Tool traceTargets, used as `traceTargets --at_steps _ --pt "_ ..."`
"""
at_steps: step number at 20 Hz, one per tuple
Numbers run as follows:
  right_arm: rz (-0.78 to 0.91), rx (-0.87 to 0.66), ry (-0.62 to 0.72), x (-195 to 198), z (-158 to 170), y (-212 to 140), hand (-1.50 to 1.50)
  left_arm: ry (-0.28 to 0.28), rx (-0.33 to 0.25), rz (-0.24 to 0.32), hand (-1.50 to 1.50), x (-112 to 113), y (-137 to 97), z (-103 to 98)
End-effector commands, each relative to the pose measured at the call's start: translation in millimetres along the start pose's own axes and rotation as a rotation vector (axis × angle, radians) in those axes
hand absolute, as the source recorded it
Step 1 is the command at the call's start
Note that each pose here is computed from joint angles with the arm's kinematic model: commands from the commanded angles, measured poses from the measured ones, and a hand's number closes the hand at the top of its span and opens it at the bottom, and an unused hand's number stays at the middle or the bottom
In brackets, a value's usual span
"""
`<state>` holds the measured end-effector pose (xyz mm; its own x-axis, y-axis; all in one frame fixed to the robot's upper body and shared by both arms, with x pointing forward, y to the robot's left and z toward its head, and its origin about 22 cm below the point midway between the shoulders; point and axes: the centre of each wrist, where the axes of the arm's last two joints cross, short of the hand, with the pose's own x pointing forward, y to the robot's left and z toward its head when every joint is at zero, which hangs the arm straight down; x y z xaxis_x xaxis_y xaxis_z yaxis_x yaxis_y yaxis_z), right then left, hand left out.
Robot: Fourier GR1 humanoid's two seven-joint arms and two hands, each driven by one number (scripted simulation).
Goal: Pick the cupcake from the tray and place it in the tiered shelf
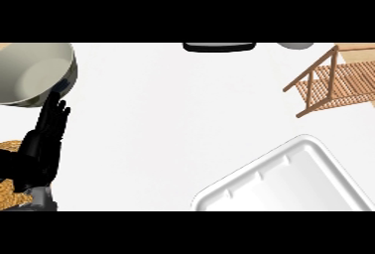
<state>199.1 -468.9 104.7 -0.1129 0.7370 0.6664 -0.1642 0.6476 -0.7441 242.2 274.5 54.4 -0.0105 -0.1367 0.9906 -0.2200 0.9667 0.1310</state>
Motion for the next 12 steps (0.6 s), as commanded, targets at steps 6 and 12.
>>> traceTargets --at_steps 6,12 --pt "-0.088 -0.324 0.079 37 61 -104 1.5 -0.007 -0.011 -0.008 0.0 -12 8 2" --pt "-0.091 -0.399 0.134 28 44 -129 1.5 -0.022 -0.038 0.022 0.0 -19 -6 -2"
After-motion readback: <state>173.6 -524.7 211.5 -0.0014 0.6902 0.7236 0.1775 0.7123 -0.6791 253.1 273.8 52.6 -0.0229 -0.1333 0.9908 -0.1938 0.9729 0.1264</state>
